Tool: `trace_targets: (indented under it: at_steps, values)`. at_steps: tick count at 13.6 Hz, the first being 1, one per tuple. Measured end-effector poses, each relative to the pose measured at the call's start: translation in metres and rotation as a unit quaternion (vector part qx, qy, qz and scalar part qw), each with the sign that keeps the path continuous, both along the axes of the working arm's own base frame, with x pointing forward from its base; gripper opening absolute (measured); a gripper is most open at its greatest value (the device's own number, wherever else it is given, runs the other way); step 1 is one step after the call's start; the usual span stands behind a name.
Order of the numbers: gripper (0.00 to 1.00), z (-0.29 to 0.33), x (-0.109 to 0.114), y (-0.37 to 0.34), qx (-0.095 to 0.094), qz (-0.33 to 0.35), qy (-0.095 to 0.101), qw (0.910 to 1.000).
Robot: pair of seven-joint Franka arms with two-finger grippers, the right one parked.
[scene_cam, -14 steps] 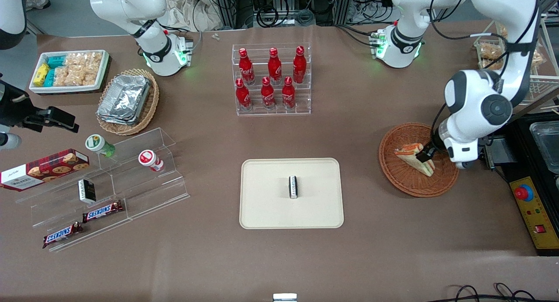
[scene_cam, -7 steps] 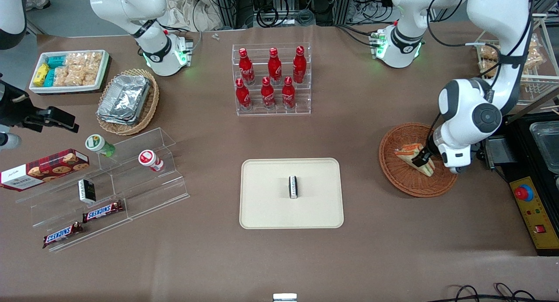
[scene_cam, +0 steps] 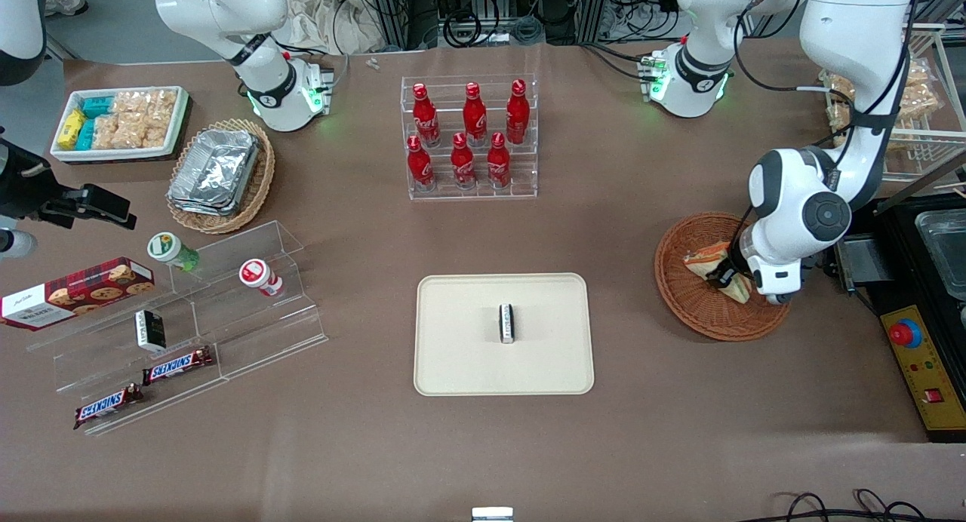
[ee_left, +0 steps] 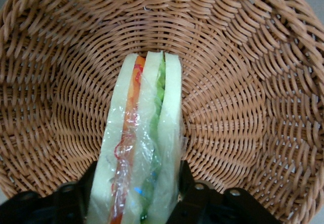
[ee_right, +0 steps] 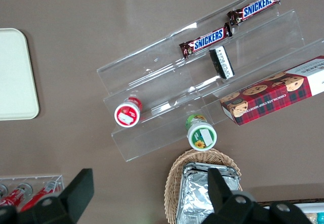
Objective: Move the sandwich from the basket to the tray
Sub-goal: 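Close the left gripper on the sandwich and lift it, then carry the held sandwich over to the cream tray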
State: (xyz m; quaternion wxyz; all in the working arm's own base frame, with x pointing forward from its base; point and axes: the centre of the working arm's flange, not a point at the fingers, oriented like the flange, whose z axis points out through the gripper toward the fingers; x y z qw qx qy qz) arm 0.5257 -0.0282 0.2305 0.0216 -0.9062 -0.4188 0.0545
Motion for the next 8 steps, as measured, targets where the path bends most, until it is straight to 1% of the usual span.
trace_targets:
  at_steps: [1,3,4,6,7,8]
  values:
    - [0.5,0.001,0.001,-0.001,0.0,-0.001,-0.002,1.0]
    - [0.4,0.009,0.003,-0.004,-0.001,-0.013,-0.005,0.9999]
    - [0.37,0.019,0.003,-0.006,-0.004,-0.036,0.002,0.9994]
    - [0.33,0.058,0.0,-0.011,-0.011,-0.101,0.024,0.9945]
    - [0.3,0.085,-0.002,-0.012,-0.015,-0.135,0.028,0.9903]
    - [0.24,0.113,-0.005,-0.013,-0.019,-0.169,0.027,0.9851]
